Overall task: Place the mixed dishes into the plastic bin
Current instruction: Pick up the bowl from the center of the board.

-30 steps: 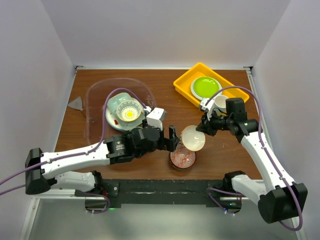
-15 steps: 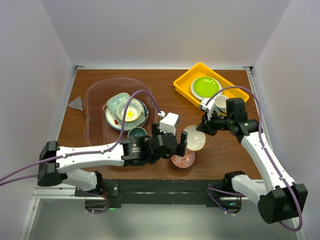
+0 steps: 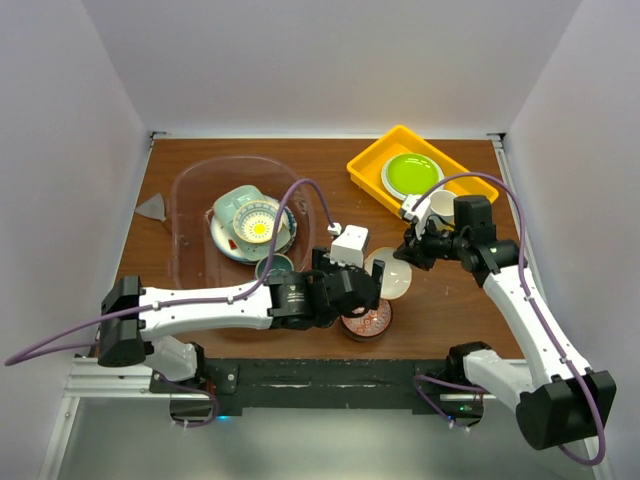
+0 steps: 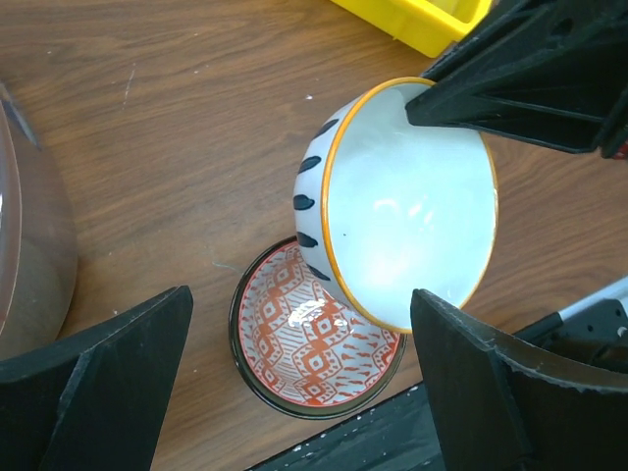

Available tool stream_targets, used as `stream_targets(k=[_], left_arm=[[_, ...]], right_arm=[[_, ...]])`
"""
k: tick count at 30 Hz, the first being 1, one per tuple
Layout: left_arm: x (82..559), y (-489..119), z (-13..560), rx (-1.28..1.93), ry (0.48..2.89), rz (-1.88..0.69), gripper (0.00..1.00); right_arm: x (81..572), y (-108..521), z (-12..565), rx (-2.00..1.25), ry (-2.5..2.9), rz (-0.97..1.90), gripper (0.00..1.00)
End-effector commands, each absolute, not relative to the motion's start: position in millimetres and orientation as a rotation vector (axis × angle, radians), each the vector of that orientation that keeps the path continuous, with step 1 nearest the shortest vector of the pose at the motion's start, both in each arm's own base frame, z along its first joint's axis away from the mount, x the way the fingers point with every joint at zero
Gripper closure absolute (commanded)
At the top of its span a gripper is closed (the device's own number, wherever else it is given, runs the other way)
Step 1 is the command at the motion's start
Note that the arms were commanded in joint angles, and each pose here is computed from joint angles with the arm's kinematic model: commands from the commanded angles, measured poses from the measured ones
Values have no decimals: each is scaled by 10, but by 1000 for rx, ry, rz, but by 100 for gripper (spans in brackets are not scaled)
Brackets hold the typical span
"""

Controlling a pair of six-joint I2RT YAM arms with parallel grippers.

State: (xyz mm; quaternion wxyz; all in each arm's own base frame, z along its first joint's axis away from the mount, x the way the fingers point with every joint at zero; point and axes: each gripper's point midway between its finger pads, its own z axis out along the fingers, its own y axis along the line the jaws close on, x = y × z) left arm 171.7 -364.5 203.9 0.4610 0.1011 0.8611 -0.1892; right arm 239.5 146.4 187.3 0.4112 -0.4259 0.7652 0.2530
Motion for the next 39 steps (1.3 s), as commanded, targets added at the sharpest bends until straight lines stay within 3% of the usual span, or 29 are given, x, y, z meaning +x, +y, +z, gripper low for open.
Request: stream_targets(k=[1,4,7,10,11,14,16,20,22,23,25,26,28,29,31,32,39], left_arm=[[1817,-3677,2163,132,2092,-435,3],[1852,-3720,2149,115,2083,-424,8],[1933,-3768,2142,92,2061,-378,21],[2007,-3740,2049,101,2068,-245,45],[2051,-3735,1971,104,2062,-182,64],[2109,-3713,1945,120,2056,-74,89],[2121,-3712,1991,125,2049,-49,100],[2163,-3645,2112,120,2012,-29,100],[2188,-3622,2203,126,1990,-41,100],[2196,-3563,2247,131,1984,-52,100],[2245,-3581,2369,151,1958,-107,100],[2259,-3500,2391,163,1968,-144,100],[2332,-3490,2511,176,1939,-215,100],[2380,-3387,2524,182,1951,-257,100],[2500,-3296,2608,183,1944,-303,100],[2509,-3209,2658,180,1939,-315,100],[2706,-2792,2972,162,1893,-309,100]], right_arm=[[2442,1498,2032,-1058,1850,633,100],[2436,1500,2034,-1057,1849,635,100],[2437,1500,2040,-1057,1846,634,100],[2437,1494,2047,-1054,1844,630,100],[2440,1491,2043,-1052,1846,630,100],[2431,1497,2056,-1055,1840,632,100],[2422,1505,2066,-1057,1834,640,100],[2372,1525,2108,-1071,1810,660,100],[2347,1537,2130,-1079,1795,667,88],[2339,1535,2150,-1079,1787,666,71],[2330,1538,2165,-1080,1780,669,54],[2322,1541,2171,-1082,1776,673,40],[2313,1533,2199,-1082,1766,672,27],[2293,1538,2219,-1085,1757,678,15],[2293,1521,2261,-1081,1745,666,5],[2300,1501,2272,-1072,1744,661,2],[2301,1468,2306,-1061,1736,654,2]])
